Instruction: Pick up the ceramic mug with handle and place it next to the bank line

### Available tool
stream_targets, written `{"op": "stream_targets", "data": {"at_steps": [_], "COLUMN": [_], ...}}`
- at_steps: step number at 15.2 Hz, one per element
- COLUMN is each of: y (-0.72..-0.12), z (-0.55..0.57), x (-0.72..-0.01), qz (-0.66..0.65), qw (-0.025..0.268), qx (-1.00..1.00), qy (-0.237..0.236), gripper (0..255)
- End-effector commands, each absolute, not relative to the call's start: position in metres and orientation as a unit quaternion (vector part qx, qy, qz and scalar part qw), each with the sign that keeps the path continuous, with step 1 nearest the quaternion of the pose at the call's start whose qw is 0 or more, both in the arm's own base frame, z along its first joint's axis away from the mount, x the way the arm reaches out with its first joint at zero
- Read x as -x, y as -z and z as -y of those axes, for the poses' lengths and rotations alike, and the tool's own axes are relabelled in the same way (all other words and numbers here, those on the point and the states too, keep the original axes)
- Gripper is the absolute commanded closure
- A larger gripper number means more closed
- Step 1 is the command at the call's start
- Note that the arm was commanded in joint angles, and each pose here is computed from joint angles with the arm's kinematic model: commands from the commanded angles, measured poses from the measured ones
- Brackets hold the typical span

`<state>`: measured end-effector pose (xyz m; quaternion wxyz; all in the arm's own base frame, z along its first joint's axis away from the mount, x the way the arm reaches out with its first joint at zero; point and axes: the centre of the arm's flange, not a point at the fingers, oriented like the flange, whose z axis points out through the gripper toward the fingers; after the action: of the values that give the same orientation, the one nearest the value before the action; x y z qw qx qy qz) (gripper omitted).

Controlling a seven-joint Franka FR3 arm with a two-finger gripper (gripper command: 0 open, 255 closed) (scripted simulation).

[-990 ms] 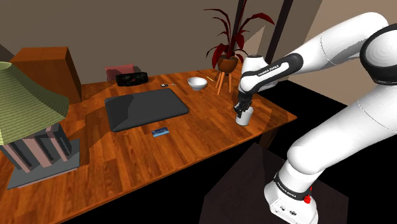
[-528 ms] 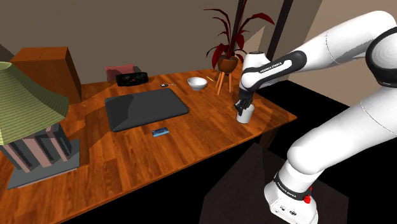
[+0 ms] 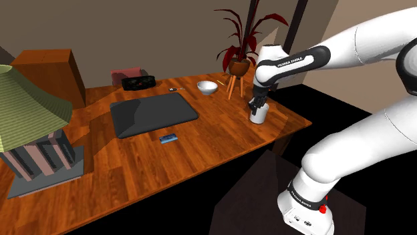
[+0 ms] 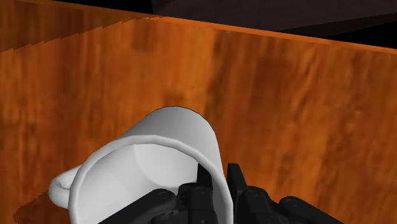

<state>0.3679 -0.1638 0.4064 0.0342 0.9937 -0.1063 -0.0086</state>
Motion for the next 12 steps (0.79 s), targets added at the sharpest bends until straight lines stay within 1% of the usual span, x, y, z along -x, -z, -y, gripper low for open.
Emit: {"op": "stream_targets", "data": {"at_steps": [1,12], "y": [-0.417,-0.475], "z": [0.164,0.164], "x": [-0.368,-0.368], "qz": [0.106,0.106], "qw": [0.034,0.034], "qx": [-0.994,-0.994], "qy": [0.009,0.009], "gripper": [255,255]}}
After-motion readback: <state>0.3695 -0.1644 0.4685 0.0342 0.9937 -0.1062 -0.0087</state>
